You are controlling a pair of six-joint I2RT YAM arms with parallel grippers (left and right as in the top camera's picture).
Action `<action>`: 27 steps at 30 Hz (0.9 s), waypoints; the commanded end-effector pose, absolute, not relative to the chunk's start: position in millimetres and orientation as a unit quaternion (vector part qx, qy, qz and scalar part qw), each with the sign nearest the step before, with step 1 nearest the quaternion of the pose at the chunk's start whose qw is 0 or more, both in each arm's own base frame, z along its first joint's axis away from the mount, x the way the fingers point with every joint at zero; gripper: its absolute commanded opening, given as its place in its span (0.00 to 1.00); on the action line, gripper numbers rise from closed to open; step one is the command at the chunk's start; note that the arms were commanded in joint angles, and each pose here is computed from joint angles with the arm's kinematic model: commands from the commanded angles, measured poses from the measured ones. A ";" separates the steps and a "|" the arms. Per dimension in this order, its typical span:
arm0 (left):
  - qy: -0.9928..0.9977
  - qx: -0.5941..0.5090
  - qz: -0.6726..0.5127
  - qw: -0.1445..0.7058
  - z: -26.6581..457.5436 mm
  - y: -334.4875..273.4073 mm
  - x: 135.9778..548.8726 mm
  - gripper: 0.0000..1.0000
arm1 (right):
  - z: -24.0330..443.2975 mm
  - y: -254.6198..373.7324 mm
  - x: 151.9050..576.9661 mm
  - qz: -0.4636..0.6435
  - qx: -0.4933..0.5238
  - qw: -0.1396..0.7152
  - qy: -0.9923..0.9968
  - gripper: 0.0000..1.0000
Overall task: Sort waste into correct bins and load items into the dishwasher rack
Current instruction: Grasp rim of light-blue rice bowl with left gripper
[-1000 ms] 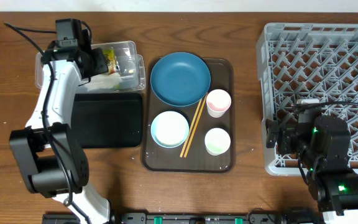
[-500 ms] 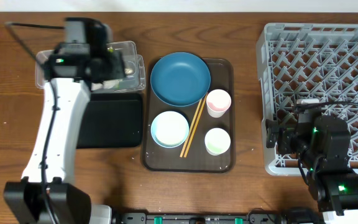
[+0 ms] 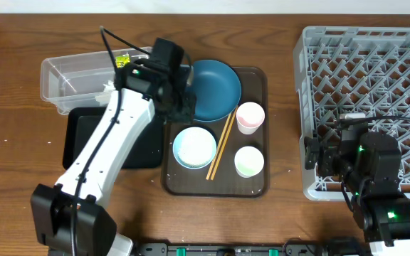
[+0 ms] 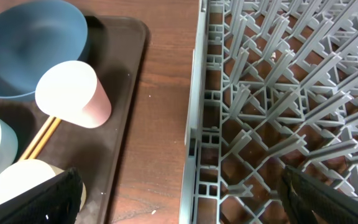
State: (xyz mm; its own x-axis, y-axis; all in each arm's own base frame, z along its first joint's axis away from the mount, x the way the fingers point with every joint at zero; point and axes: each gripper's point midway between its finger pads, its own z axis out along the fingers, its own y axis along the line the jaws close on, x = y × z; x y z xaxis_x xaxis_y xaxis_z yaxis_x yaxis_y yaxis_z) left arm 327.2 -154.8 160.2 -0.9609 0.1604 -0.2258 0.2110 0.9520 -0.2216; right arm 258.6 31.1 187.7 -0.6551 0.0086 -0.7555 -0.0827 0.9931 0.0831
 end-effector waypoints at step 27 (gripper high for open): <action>0.992 0.096 -0.062 -0.061 23.6 -227.9 270.3 0.43 | 196.3 34.0 260.9 0.061 -0.020 0.421 0.905 0.99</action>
State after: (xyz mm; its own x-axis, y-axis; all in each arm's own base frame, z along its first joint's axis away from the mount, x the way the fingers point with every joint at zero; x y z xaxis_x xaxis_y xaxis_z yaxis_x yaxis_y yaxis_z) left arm 274.5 -232.3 36.2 -0.9746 0.2121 0.0722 0.1982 0.9665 -0.1632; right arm 258.8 31.1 185.9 -0.6611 0.0081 -0.7503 -0.0820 0.9932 0.0831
